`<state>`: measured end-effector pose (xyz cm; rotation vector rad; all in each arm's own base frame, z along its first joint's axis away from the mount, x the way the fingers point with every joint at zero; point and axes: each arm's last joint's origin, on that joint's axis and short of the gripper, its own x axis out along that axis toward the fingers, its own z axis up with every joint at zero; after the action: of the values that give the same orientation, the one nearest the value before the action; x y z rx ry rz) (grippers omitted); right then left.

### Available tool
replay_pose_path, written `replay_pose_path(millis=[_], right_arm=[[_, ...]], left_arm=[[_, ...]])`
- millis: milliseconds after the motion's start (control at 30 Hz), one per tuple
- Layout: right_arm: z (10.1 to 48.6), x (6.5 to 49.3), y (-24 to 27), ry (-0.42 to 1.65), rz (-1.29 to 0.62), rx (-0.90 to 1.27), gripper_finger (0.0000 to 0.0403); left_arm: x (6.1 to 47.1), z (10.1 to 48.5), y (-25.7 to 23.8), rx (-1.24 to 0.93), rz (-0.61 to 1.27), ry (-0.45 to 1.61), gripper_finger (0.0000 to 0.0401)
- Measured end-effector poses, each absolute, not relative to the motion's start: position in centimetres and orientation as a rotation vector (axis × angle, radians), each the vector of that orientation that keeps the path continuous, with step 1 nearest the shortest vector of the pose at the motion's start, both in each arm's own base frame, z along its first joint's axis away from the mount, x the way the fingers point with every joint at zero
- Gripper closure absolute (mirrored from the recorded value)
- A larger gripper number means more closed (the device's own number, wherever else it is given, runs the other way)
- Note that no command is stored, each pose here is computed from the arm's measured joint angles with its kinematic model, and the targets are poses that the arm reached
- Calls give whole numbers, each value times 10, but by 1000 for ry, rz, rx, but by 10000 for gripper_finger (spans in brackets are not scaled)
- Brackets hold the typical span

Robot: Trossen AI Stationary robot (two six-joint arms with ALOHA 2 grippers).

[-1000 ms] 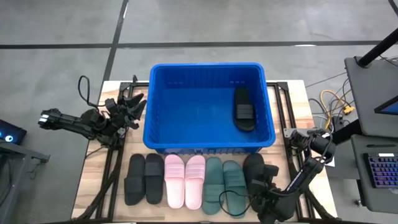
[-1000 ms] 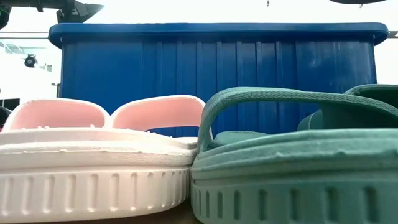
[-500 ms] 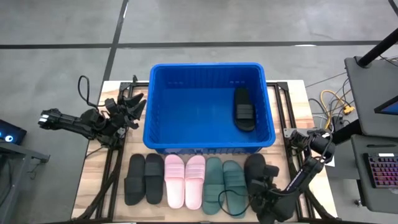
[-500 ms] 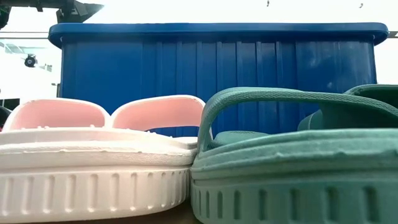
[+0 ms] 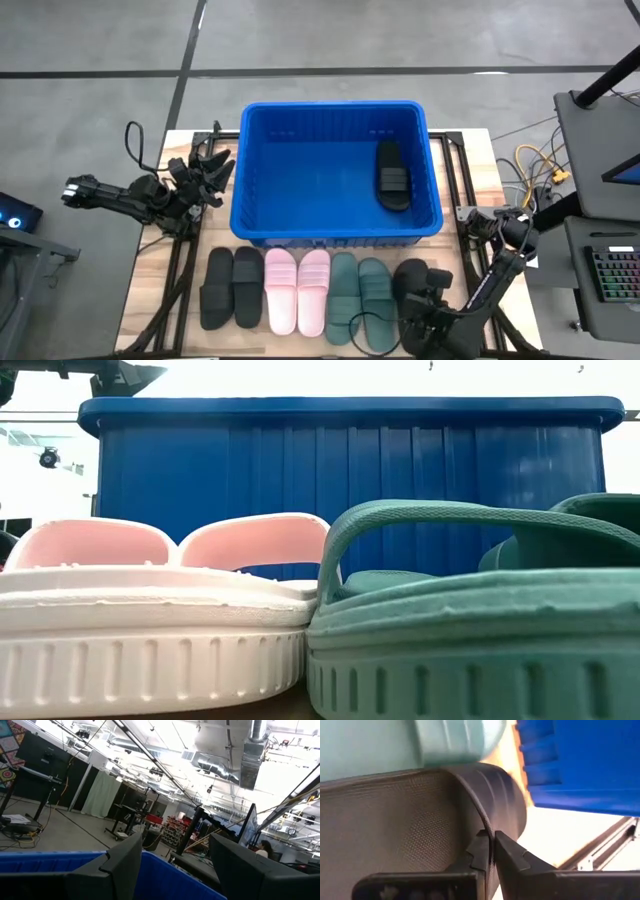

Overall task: Pick and place slides into bin
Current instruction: Put the black slide into the bin

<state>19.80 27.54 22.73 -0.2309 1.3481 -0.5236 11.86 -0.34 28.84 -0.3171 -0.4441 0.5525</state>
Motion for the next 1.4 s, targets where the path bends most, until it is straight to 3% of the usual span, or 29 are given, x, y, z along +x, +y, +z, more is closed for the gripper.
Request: replay_pose_path(millis=[433,667,1400], right_arm=[[272,210,290,1270,-395,-107,392],[303,222,291,1108,-353,-94,392],[414,266,242,748,-277,-204,392]], left_arm=[[119,288,-3,-317,553,-443,184],[119,288,-3,-317,553,-443,184],[119,288,-3,-317,553,-443,184]])
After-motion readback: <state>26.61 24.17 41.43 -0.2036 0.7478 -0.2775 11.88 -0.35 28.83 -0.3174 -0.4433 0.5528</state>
